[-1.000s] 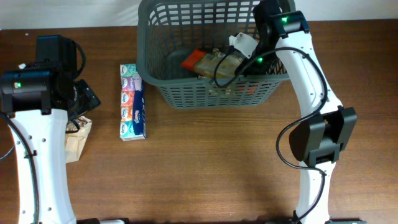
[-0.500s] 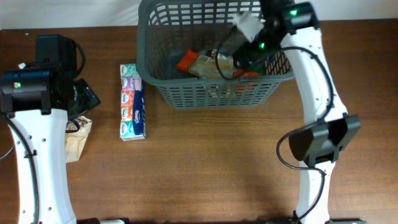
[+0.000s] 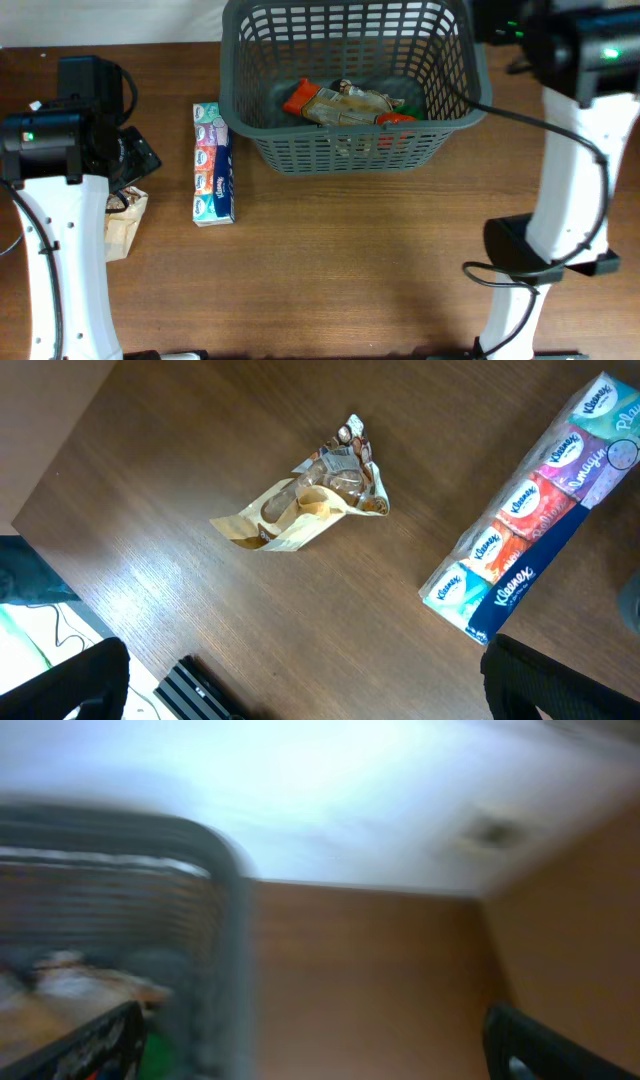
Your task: Pack container
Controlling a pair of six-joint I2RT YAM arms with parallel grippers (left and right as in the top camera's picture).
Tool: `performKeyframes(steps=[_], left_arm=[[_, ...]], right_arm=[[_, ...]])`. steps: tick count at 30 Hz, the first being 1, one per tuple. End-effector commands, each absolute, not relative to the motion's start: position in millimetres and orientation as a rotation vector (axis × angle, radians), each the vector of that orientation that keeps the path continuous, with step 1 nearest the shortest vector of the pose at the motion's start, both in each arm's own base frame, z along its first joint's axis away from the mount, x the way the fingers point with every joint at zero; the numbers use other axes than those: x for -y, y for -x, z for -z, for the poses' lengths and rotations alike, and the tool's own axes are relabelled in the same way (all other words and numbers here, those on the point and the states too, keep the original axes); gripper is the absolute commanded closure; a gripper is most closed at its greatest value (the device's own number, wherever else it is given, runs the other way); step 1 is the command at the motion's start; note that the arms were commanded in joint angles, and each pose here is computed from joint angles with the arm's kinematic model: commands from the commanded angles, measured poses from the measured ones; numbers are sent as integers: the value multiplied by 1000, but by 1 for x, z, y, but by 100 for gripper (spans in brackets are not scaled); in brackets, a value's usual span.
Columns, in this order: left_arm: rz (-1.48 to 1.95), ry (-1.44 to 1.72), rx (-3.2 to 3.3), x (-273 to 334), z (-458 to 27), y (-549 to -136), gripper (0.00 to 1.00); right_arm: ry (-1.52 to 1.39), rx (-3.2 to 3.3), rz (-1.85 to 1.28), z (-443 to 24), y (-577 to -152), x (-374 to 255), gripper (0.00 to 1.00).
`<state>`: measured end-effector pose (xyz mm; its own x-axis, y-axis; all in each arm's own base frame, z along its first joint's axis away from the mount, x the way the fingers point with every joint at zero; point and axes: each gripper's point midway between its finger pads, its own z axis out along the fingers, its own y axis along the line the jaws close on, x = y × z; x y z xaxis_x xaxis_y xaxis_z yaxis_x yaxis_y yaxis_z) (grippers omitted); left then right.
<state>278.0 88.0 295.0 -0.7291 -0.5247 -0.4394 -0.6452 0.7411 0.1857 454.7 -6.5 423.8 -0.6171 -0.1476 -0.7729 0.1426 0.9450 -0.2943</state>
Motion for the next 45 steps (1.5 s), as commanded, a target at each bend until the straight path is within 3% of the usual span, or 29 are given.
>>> performKeyframes(steps=[1, 13, 20, 32, 36, 40, 45], left_arm=[[-463, 909, -2596, -88, -291, -277, 0], [-465, 909, -2599, -88, -291, -276, 0], [-462, 909, -2594, -88, -291, -278, 0], [-462, 908, -2593, -89, -292, -278, 0], [-463, 844, -2607, -88, -292, -282, 0], [-319, 518, -2699, -67, -290, -300, 0], [-163, 326, -2672, -47, -293, -324, 0]], right_arm=[[-349, -2118, 573, -453, -407, 75, 1], [-767, -2088, 649, -447, -354, 183, 1], [-1037, -2195, 653, -390, -342, 245, 1], [-1148, -2603, 536, -262, -342, 255, 1], [-1158, -2674, 533, -242, -337, 251, 1], [-1166, -2721, 534, -229, -332, 249, 1], [-1167, -2729, 534, -227, -332, 248, 1]])
